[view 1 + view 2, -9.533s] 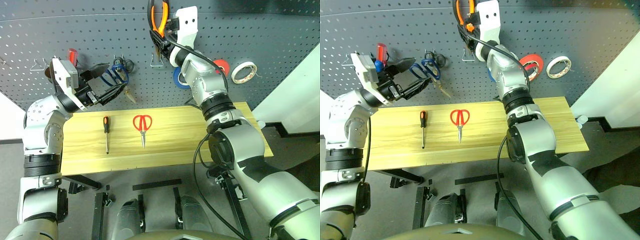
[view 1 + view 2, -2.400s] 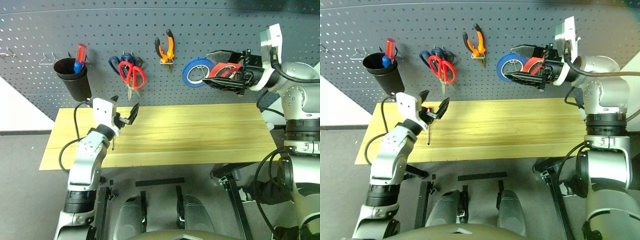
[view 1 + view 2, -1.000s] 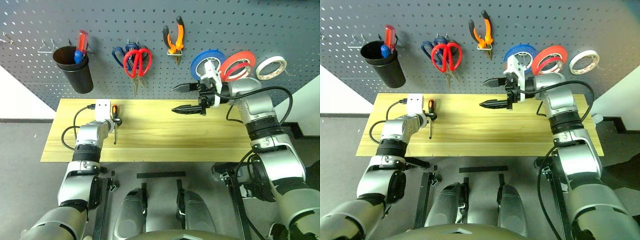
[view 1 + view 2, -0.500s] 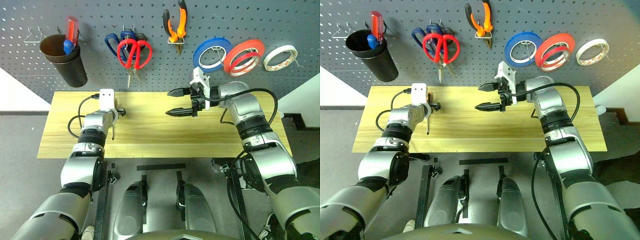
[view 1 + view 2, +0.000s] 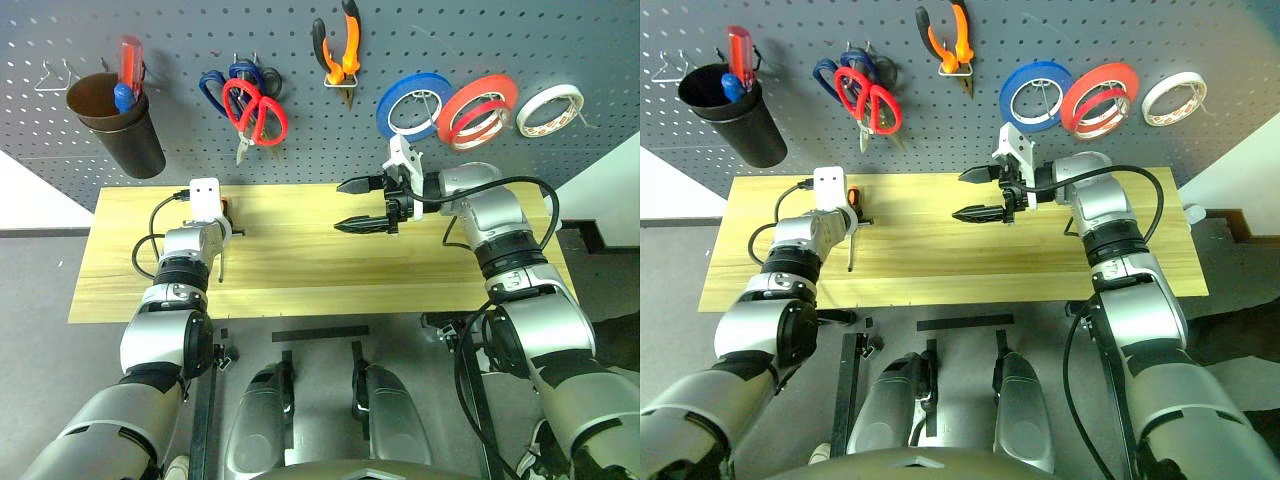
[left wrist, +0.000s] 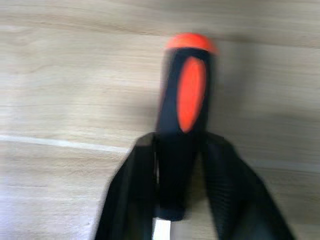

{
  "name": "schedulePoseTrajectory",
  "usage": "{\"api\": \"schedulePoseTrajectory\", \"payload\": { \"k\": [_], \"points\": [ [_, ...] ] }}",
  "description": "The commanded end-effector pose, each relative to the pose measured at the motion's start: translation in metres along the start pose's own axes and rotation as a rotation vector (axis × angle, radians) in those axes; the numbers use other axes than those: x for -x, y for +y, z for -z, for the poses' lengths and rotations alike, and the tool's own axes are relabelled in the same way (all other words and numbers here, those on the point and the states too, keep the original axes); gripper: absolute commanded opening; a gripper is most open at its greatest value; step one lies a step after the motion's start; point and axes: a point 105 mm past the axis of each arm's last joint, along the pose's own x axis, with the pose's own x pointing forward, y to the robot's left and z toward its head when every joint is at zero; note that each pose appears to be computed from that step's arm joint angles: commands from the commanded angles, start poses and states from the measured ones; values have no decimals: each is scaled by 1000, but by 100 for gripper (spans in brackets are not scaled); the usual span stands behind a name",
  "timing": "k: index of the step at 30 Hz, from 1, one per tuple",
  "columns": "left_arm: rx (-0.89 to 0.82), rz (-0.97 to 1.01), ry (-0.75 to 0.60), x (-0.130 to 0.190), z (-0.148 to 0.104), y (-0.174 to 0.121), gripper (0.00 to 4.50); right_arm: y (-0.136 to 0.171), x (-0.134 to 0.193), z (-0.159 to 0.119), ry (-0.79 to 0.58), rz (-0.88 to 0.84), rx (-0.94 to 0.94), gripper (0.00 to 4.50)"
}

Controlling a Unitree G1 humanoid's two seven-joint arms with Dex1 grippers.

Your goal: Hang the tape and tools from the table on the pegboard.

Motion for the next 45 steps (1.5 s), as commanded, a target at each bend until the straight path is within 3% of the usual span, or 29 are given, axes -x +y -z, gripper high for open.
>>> {"api": "schedulePoseTrajectory", "payload": {
  "k": [1, 9, 17, 27, 37, 45],
  "points": [
    [13, -7, 38, -1, 12, 4, 79, -4, 7, -15, -25, 13, 53, 450],
    [-33, 57, 61, 16, 20, -5, 79, 0, 13, -17, -36, -8, 64, 450],
    [-137, 144, -33, 81, 21, 1, 79, 14, 35, -40, -123, -46, 57, 450],
    [-215, 413, -471, 164, -21, -12, 79, 29, 63, -67, -222, -50, 58, 450],
    [-99, 469, -823, 204, -73, -4, 79, 33, 90, -117, -376, -15, 116, 450],
    [-108, 508, -1072, 239, -119, -3, 79, 29, 97, -137, -430, 6, 149, 450]
  ]
}}
